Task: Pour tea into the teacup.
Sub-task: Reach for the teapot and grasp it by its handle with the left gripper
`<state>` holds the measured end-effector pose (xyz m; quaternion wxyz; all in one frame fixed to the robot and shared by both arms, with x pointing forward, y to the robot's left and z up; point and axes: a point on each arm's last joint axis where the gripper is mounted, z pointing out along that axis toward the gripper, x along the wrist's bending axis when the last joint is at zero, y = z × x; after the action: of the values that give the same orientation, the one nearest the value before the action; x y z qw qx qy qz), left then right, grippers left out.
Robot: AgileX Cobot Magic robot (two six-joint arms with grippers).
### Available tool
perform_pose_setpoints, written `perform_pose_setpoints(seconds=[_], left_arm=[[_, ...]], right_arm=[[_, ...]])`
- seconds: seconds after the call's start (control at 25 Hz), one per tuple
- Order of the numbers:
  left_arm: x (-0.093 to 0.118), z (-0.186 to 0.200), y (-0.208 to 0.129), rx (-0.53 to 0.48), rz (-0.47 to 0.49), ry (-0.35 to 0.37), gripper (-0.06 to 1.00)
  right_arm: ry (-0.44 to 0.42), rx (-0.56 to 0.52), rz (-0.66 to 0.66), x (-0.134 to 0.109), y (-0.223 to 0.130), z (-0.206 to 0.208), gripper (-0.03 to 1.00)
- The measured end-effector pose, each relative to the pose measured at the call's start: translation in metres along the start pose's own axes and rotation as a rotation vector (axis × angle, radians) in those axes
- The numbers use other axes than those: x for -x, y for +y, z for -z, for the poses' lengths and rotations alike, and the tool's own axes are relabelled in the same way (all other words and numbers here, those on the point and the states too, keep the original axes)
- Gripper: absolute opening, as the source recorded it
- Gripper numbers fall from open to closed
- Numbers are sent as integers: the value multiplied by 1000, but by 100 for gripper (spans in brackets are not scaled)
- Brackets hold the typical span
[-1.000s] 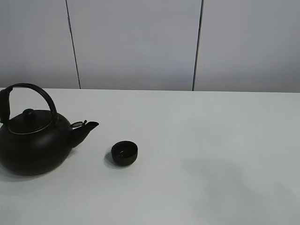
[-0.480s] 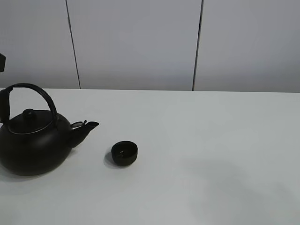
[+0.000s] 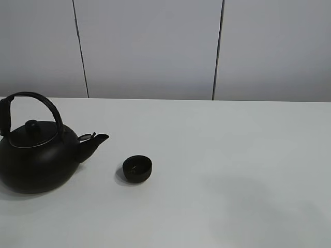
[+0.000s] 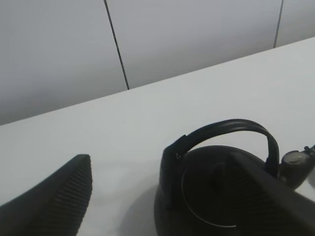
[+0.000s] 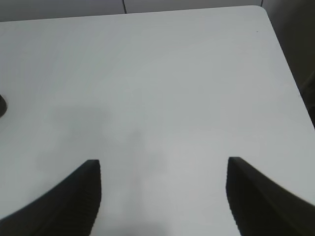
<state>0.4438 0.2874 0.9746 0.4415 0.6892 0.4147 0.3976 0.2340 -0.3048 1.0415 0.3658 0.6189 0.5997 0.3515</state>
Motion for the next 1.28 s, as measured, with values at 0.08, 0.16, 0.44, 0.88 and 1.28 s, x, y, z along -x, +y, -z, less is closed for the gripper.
perform_pose_setpoints(seconds=[0.08,0.16,0.44,0.88,1.28], left_arm=[[2,-12,-11,-18,19,-41,54],[3,-21,-22,-27,29,-72,54],[0,-50,-47,0,29,-94,54],[-12,-86,-58,-8,32,-96,50],[-13,-87,-59,-12,28,-89,11]], right_arm=[[0,0,0,0,0,0,49],[0,0,0,0,0,0,49],[0,1,0,0,0,0,49],[0,0,0,0,0,0,49],[0,0,0,0,0,0,49]])
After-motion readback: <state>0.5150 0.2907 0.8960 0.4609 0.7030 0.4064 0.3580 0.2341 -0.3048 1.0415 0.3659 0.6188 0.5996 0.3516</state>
